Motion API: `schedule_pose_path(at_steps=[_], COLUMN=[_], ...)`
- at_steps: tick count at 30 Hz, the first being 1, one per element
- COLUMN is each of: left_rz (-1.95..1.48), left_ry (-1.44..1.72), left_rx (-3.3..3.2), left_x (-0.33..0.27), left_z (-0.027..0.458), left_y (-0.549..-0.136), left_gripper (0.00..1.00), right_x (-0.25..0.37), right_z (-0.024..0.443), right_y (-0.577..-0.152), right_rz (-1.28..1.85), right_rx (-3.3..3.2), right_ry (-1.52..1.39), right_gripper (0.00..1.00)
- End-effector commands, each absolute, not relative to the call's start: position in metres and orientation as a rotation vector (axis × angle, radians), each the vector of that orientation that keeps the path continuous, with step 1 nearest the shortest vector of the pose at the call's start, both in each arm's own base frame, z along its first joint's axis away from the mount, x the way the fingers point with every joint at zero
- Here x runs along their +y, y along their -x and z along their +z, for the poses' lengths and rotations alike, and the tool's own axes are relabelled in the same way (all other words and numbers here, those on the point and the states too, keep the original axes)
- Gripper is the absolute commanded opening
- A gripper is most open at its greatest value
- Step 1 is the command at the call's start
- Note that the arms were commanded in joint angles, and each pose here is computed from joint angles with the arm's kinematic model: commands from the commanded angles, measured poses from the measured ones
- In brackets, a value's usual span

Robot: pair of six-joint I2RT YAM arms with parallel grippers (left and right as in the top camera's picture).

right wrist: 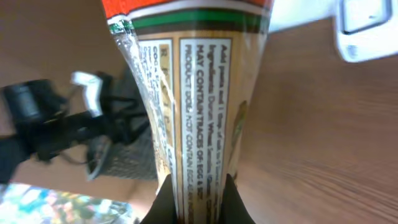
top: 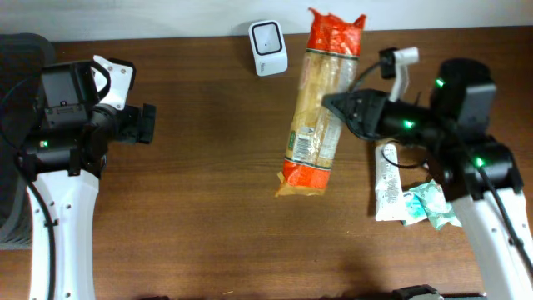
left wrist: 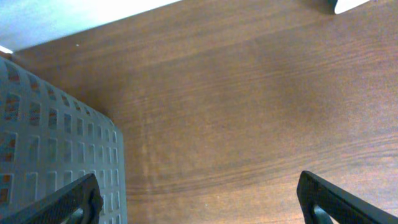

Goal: Scan the item barcode
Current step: 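Hold the spaghetti package under the barcode scanner with the right gripper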

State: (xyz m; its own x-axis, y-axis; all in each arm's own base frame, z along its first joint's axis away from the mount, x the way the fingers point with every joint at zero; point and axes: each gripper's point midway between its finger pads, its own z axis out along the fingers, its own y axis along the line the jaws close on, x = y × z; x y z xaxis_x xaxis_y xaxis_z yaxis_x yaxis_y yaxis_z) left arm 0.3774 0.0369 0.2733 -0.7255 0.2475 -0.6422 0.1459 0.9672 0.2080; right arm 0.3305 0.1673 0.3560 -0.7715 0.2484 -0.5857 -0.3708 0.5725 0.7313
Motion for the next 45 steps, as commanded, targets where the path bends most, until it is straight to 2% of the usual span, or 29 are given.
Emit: schedule_pose_path(at_steps=[1, 3, 6, 11, 13, 22, 26, 34, 45], left_rz=[0.184, 0.184, 0.184, 0.184, 0.184, 0.184, 0.184, 0.184, 0.184], left_ry=[-0.293, -0.293, -0.293, -0.293, -0.293, -0.293, -0.293, -0.293, -0.293], left_rx=[2.376, 2.376, 2.376, 2.376, 2.376, 2.376, 2.376, 2.376, 2.376], left_x=[0.036, 0.036, 0.036, 0.036, 0.036, 0.036, 0.036, 0.036, 0.036], left_z=[0.278, 0.278, 0.278, 0.278, 0.278, 0.278, 0.278, 0.278, 0.278], left_y=[-0.377, -0.377, -0.377, -0.377, -0.377, -0.377, -0.377, -0.377, -0.377], left_gripper=[0.99, 0.99, 0.99, 0.99, 0.99, 0.99, 0.99, 0.99, 0.99], right_x=[0.181, 0.190, 0.211, 0.217, 0.221, 0.267, 0.295, 0.311, 0.330], right_z=[0.378, 0.372, 0.353, 0.328, 0.320, 0.279, 0.267, 0.246, 0.260], right_y=[-0.365, -0.387, -0.441, -0.528, -0.550, -0.636, -0.648, -0.657, -0.649], right_rz=[0.882, 0.709, 0.410, -0.177, -0.331, -0.732, -0.698, -0.649, -0.627], right_rx=[2.154, 2.231, 2.272, 2.079, 2.005, 1.569, 1.420, 1.363, 1.310], right_ry=[0.220, 0.246, 0.333, 0.503, 0.567, 0.984, 1.072, 1.074, 1.042], right_gripper=[0.04, 0.04, 0.04, 0.04, 0.04, 0.04, 0.04, 0.04, 0.04])
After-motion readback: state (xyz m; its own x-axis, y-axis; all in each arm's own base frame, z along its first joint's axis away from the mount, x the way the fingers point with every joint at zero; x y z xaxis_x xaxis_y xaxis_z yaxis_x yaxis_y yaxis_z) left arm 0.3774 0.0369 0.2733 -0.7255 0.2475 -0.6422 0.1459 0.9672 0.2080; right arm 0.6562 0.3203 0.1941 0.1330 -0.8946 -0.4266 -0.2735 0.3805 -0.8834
